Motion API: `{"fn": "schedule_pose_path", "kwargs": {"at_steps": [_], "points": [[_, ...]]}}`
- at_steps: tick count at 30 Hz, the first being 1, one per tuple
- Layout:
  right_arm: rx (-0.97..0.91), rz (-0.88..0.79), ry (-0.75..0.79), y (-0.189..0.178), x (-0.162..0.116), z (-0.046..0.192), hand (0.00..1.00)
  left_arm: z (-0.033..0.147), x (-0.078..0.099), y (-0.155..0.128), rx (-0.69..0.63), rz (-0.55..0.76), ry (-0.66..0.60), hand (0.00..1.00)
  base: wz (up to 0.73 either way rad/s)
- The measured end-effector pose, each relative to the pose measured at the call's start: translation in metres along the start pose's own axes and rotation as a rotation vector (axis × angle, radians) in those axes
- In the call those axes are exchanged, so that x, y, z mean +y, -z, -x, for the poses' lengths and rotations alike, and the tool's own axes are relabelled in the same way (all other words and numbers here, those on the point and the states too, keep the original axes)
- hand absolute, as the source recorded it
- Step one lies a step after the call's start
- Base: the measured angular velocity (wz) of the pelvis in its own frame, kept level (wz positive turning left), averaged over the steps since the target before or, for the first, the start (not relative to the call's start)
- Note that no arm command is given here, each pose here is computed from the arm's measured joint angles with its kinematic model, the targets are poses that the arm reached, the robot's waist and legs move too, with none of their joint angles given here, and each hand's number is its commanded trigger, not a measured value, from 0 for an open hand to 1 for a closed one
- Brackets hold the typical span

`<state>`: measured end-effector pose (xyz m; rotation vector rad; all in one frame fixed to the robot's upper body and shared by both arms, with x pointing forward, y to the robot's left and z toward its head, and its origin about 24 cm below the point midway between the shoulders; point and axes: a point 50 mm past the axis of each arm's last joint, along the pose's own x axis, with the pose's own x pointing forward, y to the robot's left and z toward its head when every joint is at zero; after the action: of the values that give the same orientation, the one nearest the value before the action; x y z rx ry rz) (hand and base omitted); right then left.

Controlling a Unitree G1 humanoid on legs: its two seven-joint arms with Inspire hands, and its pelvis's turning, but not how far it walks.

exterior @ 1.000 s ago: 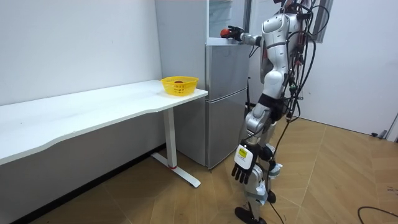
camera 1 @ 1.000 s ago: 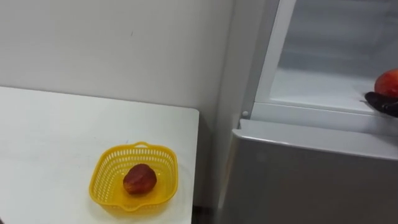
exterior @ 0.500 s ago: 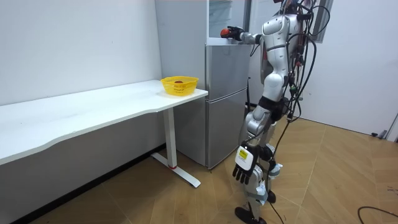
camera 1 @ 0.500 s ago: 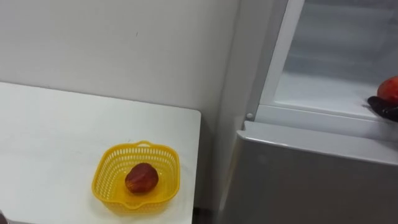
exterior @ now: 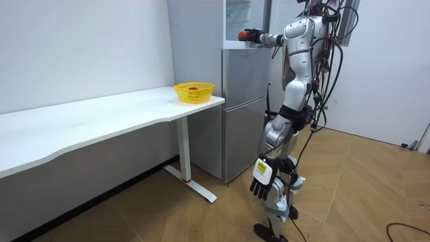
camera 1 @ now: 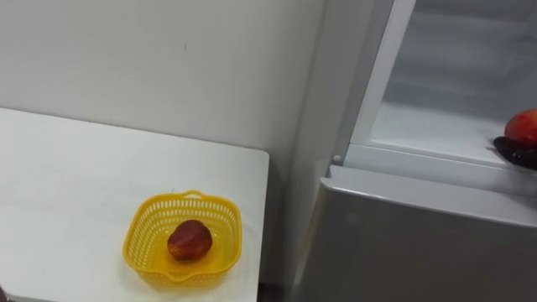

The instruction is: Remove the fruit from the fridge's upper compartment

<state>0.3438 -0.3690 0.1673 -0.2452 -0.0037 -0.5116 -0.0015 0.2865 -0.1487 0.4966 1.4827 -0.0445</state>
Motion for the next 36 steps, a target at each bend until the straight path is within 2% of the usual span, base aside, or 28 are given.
{"fn": "schedule_pose_path", "kwargs": {"at_steps": [1, 2, 3, 4, 5, 6, 7, 21, 36], "points": [[0.002, 0.004, -0.009, 0.000, -0.001, 0.000, 0.00, 0.000, 0.000, 0.000, 0.002, 0.001, 0.001, 0.00, 0.00], [0.002, 0.005, -0.013, 0.000, -0.001, 0.000, 0.12, 0.000, 0.000, 0.001, 0.004, 0.002, 0.002, 0.00, 0.00], [0.000, 0.007, -0.019, -0.001, -0.002, 0.000, 0.38, 0.000, 0.000, 0.001, 0.004, 0.008, 0.004, 0.00, 0.00], [-0.001, 0.008, -0.021, -0.001, -0.002, 0.000, 0.54, 0.000, 0.000, 0.001, 0.003, 0.015, 0.006, 0.00, -0.03], [-0.001, 0.008, -0.027, -0.001, -0.002, 0.000, 0.60, 0.000, -0.001, 0.001, 0.002, 0.025, 0.010, 0.00, -0.05], [-0.002, 0.008, -0.032, -0.002, -0.002, 0.000, 0.89, 0.000, -0.001, 0.001, 0.001, 0.027, 0.014, 0.00, -0.06], [-0.003, 0.009, -0.035, -0.002, -0.002, 0.000, 1.00, 0.000, -0.001, 0.001, 0.002, 0.027, 0.018, 0.00, -0.05], [-0.038, 0.033, -0.010, -0.018, -0.017, -0.004, 1.00, 0.000, 0.002, -0.002, -0.011, 0.030, 0.016, 0.00, -0.01], [-0.038, 0.018, -0.001, -0.019, -0.019, -0.004, 1.00, -0.001, 0.005, -0.011, -0.034, 0.015, 0.007, 0.00, 0.02]]}}
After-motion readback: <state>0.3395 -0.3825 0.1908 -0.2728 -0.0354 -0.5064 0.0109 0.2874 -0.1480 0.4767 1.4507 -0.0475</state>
